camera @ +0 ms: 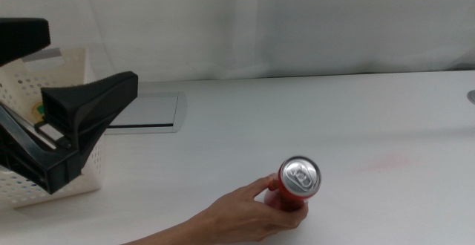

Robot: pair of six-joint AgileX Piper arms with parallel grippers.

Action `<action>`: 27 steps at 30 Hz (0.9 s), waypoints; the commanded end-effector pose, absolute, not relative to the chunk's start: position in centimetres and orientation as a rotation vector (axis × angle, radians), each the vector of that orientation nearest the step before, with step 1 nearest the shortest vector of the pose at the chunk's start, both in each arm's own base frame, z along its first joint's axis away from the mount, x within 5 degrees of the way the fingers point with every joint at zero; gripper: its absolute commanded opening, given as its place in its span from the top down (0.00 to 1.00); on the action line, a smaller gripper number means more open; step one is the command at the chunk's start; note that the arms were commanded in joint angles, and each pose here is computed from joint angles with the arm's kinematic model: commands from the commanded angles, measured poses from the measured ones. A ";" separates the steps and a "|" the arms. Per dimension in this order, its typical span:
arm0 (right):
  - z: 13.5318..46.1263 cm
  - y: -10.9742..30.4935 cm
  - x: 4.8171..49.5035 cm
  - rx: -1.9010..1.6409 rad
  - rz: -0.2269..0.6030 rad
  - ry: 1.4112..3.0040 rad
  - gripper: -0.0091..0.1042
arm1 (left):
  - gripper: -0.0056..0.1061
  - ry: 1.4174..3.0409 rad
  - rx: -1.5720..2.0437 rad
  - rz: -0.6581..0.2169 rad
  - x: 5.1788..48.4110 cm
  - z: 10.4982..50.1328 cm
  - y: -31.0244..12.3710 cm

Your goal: Use arms to grab the bottles and put them into the dustbin to the left of the table.

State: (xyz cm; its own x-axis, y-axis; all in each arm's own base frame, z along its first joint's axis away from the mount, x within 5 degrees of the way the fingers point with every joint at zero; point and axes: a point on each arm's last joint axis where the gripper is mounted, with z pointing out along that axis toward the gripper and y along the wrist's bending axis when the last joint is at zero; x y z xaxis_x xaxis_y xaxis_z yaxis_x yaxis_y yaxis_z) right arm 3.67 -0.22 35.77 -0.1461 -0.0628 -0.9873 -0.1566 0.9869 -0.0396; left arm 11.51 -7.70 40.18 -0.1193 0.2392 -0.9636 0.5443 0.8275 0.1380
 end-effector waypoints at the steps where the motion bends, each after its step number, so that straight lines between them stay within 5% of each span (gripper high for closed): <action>1: 35.6 0.0 4.4 -0.166 0.081 1.740 0.88 | 0.15 1.715 0.612 -0.301 11.5 40.0 -7.8; 3: 35.4 0.3 5.0 -0.168 0.094 1.775 0.74 | 0.15 1.715 0.612 -0.301 11.5 40.0 -7.8; 5: 35.1 0.7 5.8 -0.172 0.115 1.820 0.50 | 0.15 1.715 0.612 -0.301 11.5 40.0 -7.8; 8: 34.7 1.2 7.2 -0.178 0.127 1.885 0.00 | 0.15 1.715 0.612 -0.301 11.5 40.0 -7.8; 19: 33.6 3.9 10.3 -0.547 0.145 1.936 0.01 | 0.15 1.715 0.612 -0.301 11.5 40.0 -7.8; 27: 30.4 5.4 11.3 -0.538 0.334 1.973 0.01 | 0.15 1.715 0.612 -0.301 11.5 40.0 -7.8</action>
